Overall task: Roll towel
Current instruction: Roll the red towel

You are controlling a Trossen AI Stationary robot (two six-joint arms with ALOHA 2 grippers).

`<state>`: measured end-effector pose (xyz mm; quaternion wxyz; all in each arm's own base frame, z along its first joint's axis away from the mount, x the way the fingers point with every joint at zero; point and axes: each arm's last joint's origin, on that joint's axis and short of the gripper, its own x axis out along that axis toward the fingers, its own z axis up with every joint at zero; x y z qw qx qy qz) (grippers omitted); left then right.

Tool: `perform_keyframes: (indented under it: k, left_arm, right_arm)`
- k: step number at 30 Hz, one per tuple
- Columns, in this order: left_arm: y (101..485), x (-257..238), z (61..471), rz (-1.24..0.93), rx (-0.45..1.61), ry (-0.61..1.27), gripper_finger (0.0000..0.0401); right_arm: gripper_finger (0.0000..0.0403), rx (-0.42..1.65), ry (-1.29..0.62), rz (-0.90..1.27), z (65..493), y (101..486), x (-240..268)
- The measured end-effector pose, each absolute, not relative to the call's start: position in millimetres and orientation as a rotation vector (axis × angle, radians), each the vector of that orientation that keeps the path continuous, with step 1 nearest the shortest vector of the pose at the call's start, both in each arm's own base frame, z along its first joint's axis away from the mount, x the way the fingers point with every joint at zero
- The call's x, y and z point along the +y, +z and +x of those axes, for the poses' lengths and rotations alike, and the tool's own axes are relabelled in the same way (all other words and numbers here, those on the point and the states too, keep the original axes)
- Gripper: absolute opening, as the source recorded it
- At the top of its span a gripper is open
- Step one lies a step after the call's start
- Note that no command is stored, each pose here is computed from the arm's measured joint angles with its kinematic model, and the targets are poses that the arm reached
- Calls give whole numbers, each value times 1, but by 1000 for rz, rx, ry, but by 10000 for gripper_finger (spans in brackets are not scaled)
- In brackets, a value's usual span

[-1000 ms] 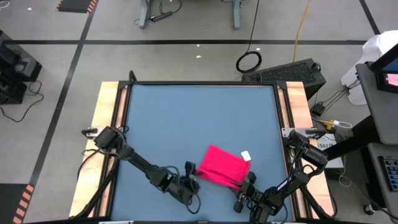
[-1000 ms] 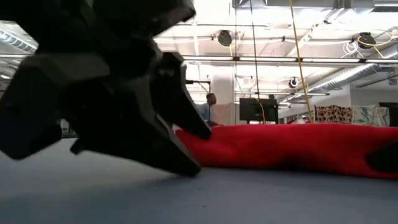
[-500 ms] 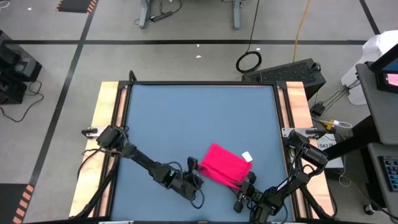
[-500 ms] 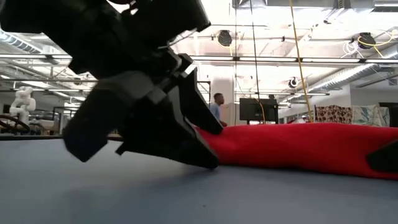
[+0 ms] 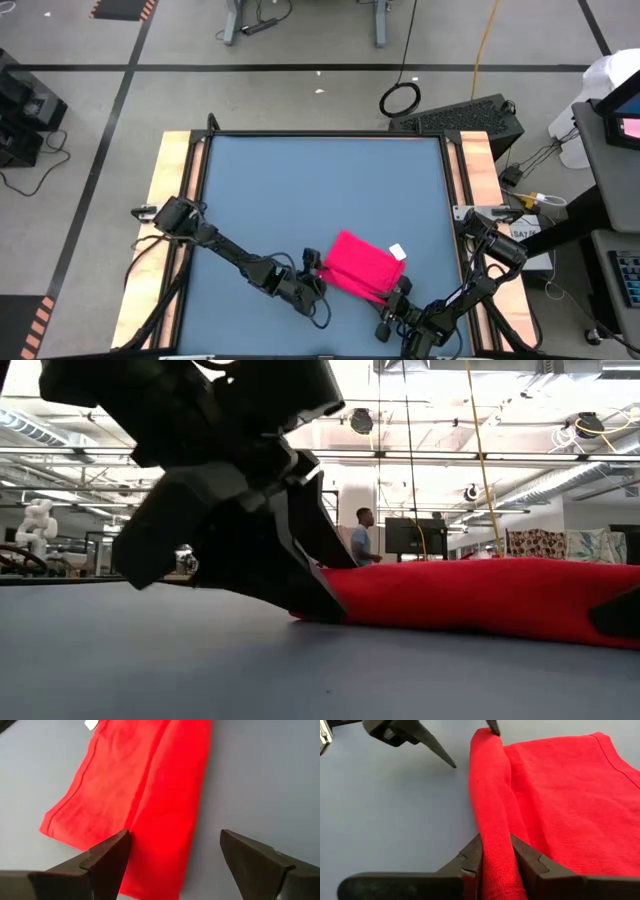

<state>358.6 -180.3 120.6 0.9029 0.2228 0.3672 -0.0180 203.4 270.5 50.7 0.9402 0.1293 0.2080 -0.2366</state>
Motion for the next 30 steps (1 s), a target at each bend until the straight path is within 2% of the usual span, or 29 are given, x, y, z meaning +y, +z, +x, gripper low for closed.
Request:
perform_keyframes:
  k: [7,10,15,23,25,30]
  left_arm:
    - [117,-174,362,462,774,-20,312]
    - [112,-167,366,438,787,-32,297]
    - [110,-155,374,367,805,-103,223]
    - [124,-152,366,224,889,-147,29]
    - [131,-150,362,131,937,-138,16]
    - [136,-145,359,-194,1038,-208,36]
  right_arm:
    - [61,424,-482,260,203,51,270]
    - [61,425,-481,257,204,51,271]
    - [61,431,-476,239,204,51,271]
    - [67,495,-437,97,205,58,269]
    - [77,546,-402,-4,205,65,267]
    - [121,622,-304,-274,207,89,262]
